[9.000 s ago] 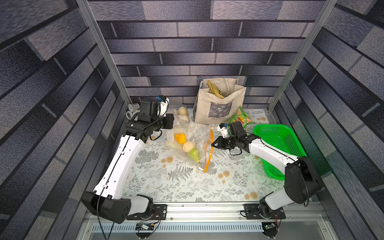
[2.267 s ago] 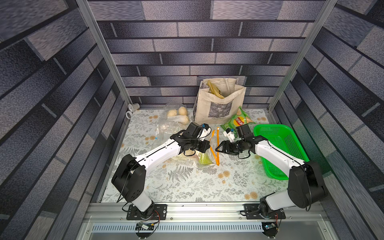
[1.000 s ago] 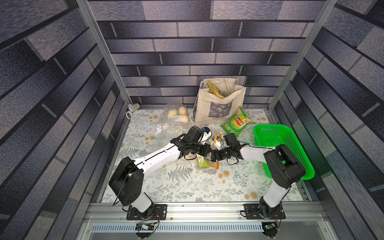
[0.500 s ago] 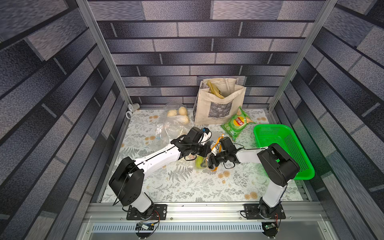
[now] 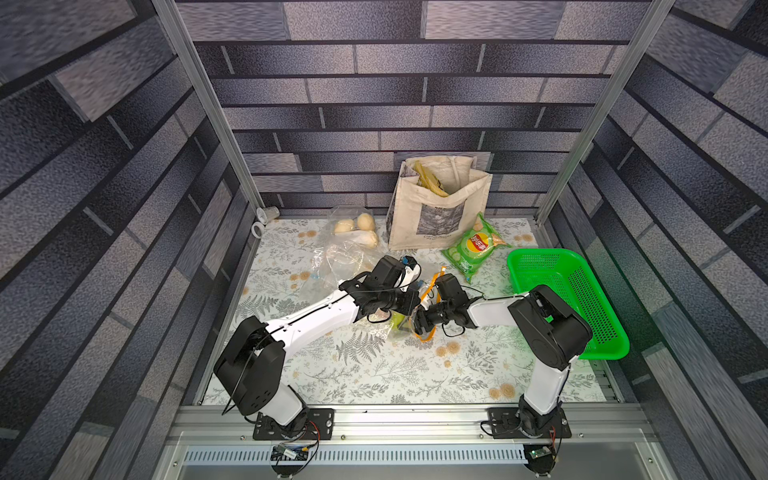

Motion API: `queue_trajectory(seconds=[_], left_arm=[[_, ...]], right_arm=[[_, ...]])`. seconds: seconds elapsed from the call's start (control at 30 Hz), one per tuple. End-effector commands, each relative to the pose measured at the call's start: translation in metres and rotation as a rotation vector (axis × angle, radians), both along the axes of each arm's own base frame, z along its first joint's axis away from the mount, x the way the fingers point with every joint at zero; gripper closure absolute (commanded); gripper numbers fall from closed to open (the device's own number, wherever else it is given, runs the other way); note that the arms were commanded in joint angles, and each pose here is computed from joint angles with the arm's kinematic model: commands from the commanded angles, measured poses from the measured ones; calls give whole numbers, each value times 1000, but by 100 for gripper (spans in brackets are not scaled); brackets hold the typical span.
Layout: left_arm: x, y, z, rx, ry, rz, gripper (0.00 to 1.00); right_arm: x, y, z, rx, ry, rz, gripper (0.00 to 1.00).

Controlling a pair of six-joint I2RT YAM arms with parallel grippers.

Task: Open the zip-top bag and take out the pear
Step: Pick up the pear from the zipper food storage bag.

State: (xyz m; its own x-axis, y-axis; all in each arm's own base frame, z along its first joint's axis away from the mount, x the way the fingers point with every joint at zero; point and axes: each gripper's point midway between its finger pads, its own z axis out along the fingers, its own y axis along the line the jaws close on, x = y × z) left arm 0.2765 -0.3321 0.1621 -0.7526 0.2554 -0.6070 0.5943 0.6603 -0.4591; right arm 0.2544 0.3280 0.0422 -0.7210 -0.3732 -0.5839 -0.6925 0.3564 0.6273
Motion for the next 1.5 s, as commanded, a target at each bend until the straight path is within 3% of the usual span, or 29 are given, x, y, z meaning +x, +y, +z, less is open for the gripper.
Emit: queue_trajectory(seconds=[0.0, 0.27, 0.67, 0.87, 1.27, 1.47], left_arm=[[-2, 4, 14, -16, -35, 17, 94], [10, 22, 15, 27, -56, 84, 96], [12, 28, 9, 77, -67, 76, 95], [16, 27, 16, 74, -84, 61, 95], [22, 32, 18, 63, -98, 61, 94], [21, 28, 16, 52, -95, 49, 94]], right_arm=[[6, -3, -13, -38, 9, -67, 31], [12, -14, 5, -24, -23, -144, 40], [28, -45, 38, 58, -39, -299, 40], [34, -72, 61, 36, -78, -392, 40], [46, -169, 111, -63, -119, -764, 44], [57, -242, 142, -238, -204, -1074, 44]])
